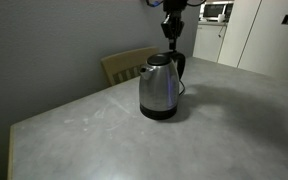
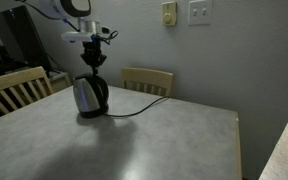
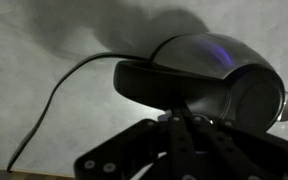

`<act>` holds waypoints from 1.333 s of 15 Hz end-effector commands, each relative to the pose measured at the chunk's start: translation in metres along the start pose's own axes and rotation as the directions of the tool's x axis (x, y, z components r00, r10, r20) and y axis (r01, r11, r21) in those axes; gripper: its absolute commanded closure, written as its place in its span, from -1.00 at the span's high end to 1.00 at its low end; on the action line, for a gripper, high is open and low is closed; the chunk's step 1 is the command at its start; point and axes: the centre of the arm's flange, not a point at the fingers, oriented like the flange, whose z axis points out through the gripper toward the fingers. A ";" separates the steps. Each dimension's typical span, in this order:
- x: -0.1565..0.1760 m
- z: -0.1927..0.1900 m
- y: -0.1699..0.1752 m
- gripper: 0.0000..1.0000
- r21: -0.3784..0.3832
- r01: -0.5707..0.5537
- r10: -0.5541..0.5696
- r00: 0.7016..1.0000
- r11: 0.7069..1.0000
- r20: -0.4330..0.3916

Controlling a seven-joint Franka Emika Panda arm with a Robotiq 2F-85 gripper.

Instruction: Press the button to open the kettle lid

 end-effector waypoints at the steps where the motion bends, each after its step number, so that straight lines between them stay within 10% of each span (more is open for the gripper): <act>1: -0.007 0.001 -0.003 -1.00 0.028 -0.033 0.032 0.999 0.999 0.038; 20: -0.022 -0.010 -0.008 -1.00 0.007 -0.092 0.092 0.996 0.996 -0.001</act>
